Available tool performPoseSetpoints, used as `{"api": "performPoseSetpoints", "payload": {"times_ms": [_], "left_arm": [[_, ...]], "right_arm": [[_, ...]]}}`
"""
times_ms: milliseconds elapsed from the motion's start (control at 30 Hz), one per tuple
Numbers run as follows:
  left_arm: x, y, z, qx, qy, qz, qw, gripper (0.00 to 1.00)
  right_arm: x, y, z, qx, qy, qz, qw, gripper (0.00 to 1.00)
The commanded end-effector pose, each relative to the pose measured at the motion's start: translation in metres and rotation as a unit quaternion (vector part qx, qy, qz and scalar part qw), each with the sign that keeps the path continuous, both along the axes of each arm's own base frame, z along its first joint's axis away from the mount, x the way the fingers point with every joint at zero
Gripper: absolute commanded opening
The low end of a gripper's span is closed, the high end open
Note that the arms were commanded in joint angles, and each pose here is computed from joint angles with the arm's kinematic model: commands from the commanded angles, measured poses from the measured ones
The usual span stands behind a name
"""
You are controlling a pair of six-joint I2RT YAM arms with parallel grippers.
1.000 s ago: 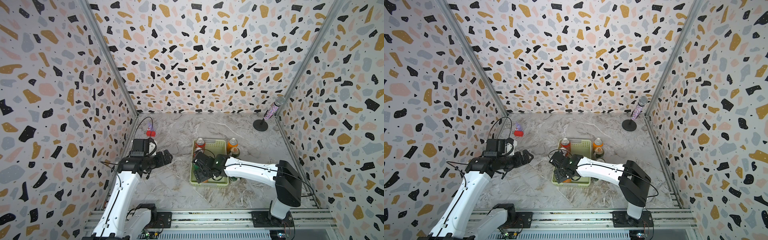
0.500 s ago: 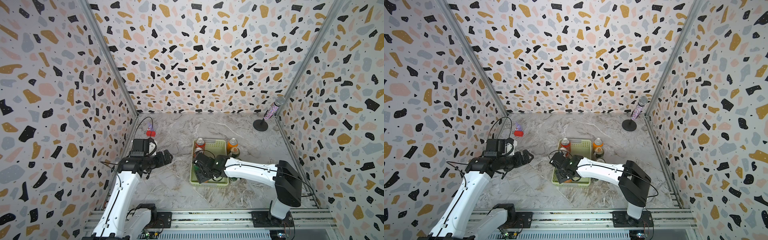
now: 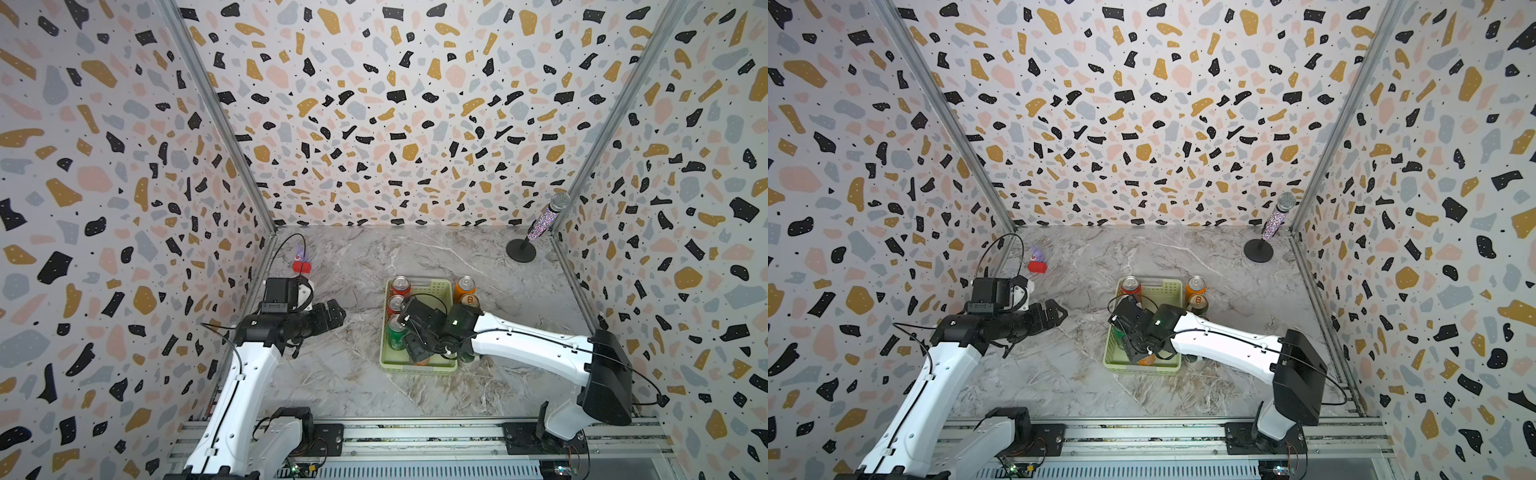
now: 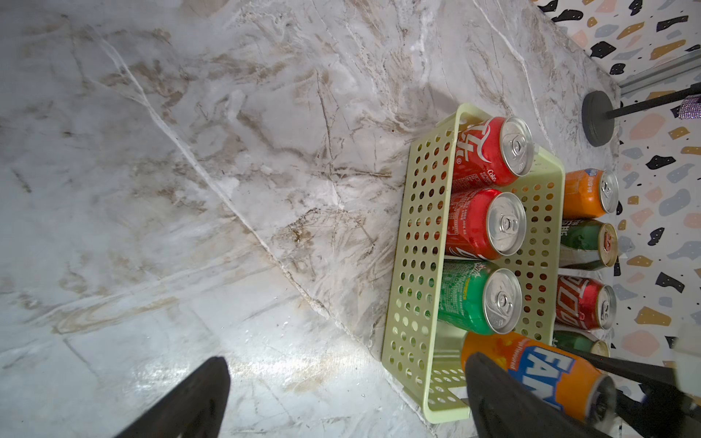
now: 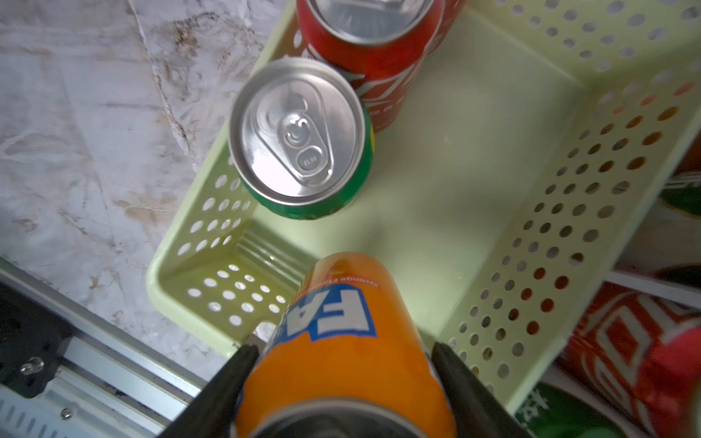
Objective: Take out the drinks from the basket
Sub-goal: Pick up the drink from the basket, then place the drink at the center of the board.
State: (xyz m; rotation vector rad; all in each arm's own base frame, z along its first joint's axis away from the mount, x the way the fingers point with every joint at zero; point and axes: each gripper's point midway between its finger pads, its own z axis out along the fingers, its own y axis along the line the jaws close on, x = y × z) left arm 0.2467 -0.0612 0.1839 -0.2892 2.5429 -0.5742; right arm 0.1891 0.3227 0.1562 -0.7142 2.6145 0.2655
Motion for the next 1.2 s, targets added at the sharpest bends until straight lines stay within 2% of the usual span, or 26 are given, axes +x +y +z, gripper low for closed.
{"api": "performPoseSetpoints", "payload": {"times_ms": [0, 100, 267, 367, 567, 800, 1167], "left_arm": [[0.003, 0.0, 0.003, -0.001, -0.016, -0.005, 1.0, 1.0], [0.003, 0.0, 0.003, 0.001, -0.017, -0.003, 1.0, 1.0], [0.003, 0.001, 0.003, 0.003, -0.017, -0.001, 1.0, 1.0], [0.002, 0.001, 0.003, 0.003, -0.017, -0.001, 1.0, 1.0], [0.003, 0.001, 0.003, 0.002, -0.019, -0.002, 1.0, 1.0], [0.002, -0.001, 0.004, -0.004, -0.022, -0.004, 1.0, 1.0], [0.002, -0.003, 0.005, -0.009, -0.025, -0.006, 1.0, 1.0]], "right_arm": [[0.006, -0.003, 0.057, 0.047, -0.05, 0.003, 0.998, 0.2], [0.0, -0.007, 0.067, 0.065, -0.05, 0.013, 0.997, 0.19], [-0.021, -0.004, 0.09, 0.144, -0.048, 0.042, 0.988, 0.17], [-0.032, -0.008, 0.095, 0.164, -0.048, 0.055, 0.984, 0.16], [-0.05, -0.024, 0.08, 0.151, -0.044, 0.075, 0.985, 0.13], [-0.079, -0.024, 0.065, 0.16, -0.036, 0.118, 0.979, 0.11], [-0.093, -0.027, 0.004, 0.084, -0.037, 0.134, 0.987, 0.11]]}}
